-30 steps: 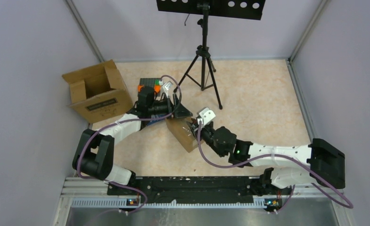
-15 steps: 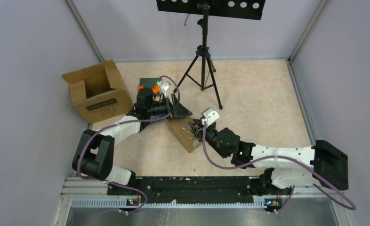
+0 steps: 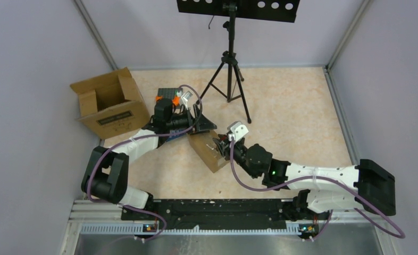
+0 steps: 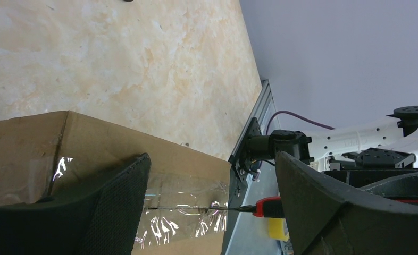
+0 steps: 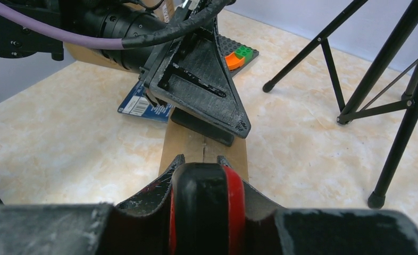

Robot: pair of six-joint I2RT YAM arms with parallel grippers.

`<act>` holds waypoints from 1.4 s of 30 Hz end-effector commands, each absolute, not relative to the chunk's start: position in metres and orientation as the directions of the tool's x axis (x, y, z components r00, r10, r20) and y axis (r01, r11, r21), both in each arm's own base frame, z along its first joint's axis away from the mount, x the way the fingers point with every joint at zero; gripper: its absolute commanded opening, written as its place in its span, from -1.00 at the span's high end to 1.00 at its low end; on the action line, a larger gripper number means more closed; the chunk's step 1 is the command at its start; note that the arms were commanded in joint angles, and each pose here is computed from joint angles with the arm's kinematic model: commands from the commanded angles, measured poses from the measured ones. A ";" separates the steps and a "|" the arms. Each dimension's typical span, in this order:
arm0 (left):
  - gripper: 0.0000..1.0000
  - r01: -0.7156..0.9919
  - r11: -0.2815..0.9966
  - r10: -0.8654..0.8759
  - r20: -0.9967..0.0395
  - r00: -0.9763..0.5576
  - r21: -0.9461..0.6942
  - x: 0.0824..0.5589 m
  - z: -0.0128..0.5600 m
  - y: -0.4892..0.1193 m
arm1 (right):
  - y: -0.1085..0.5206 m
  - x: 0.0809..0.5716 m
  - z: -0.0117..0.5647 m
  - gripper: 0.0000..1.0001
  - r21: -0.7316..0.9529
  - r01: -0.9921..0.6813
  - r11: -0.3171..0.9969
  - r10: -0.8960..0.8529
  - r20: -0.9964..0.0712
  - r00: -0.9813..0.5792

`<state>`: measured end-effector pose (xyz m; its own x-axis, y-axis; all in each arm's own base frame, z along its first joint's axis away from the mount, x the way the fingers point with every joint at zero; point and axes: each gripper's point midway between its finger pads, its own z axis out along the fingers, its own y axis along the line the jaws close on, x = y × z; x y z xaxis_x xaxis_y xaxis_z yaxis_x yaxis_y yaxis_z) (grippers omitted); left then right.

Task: Unpack the express box
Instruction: Cut the express box at the center of the board.

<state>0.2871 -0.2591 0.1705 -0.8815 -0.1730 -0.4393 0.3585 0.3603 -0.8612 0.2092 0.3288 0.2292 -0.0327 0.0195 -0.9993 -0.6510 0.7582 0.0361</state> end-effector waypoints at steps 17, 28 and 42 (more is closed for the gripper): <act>-0.82 -0.079 0.671 -0.384 -0.254 -0.888 -0.737 0.296 0.069 -0.206 | 0.328 0.202 0.244 1.00 0.120 -0.589 0.799 0.044 -0.989 -0.143; -0.82 -0.084 0.692 -0.376 -0.259 -0.890 -0.717 0.299 0.061 -0.203 | 0.322 0.195 0.245 1.00 0.119 -0.608 0.785 0.041 -0.989 -0.140; -0.82 -0.114 0.704 -0.386 -0.242 -0.890 -0.701 0.297 0.056 -0.199 | 0.316 0.188 0.235 1.00 0.129 -0.604 0.786 0.021 -0.983 -0.183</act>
